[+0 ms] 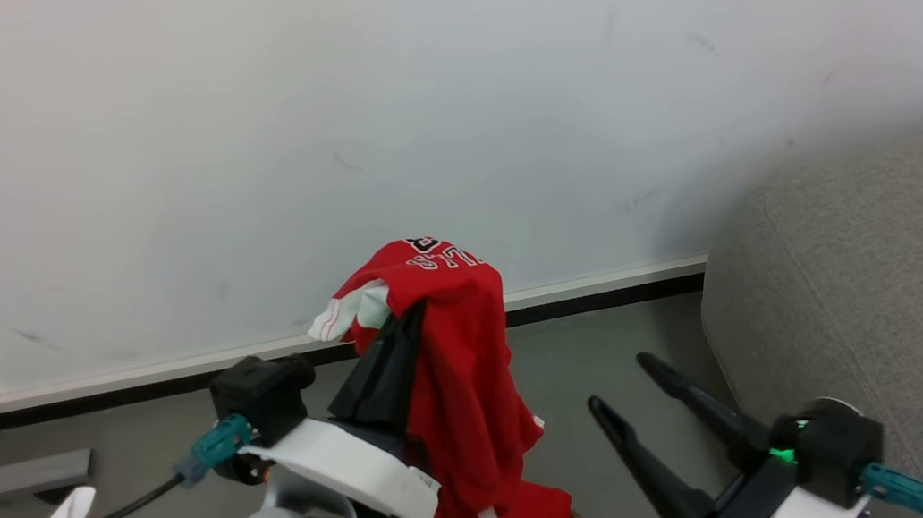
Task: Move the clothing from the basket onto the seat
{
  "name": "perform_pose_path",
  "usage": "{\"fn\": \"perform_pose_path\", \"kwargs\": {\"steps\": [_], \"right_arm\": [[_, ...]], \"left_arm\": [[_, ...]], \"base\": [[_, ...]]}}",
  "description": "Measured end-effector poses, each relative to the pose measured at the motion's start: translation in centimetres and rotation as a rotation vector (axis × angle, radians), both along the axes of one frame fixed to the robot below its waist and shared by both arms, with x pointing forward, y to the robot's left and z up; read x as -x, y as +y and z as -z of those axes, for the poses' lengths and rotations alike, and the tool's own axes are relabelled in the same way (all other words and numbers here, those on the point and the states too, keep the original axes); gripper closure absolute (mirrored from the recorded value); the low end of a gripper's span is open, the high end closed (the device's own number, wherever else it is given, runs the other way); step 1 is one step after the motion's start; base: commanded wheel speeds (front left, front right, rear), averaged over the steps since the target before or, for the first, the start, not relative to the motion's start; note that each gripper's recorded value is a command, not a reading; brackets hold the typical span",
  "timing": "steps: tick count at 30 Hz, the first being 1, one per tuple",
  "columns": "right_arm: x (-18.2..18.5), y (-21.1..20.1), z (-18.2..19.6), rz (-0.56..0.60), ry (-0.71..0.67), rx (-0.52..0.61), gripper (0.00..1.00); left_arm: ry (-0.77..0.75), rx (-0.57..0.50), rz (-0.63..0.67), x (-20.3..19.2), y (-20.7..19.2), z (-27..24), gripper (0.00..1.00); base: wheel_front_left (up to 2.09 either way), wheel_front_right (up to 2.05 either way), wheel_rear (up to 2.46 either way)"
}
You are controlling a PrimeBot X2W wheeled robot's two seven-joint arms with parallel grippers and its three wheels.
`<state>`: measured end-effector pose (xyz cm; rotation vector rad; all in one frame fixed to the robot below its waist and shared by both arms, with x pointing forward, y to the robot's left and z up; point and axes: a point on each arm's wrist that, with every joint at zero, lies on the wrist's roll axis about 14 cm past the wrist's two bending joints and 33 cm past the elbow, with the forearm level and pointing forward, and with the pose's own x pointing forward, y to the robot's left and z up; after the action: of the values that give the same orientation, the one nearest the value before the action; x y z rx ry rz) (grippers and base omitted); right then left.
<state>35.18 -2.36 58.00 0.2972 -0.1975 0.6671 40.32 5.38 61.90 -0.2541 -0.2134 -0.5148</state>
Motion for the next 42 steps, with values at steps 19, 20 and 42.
{"fn": "perform_pose_path", "kwargs": {"steps": [19,20,42], "right_arm": [[-0.2,7.5,4.5,-0.263,0.132,0.182,0.00],[-0.1,7.9,4.8,-0.276,0.139,0.191,0.00],[-1.0,10.1,3.7,-0.317,0.128,0.182,1.00]], "left_arm": [[-0.004,-0.008,0.098,3.6,-2.5,-0.2,1.00],[-0.002,-0.010,0.104,3.9,-2.7,-0.1,1.00],[0.025,-0.011,0.068,4.3,-1.7,0.7,1.00]], "base": [[0.00,0.00,0.00],[0.00,0.00,0.00],[0.00,0.00,0.00]]}}
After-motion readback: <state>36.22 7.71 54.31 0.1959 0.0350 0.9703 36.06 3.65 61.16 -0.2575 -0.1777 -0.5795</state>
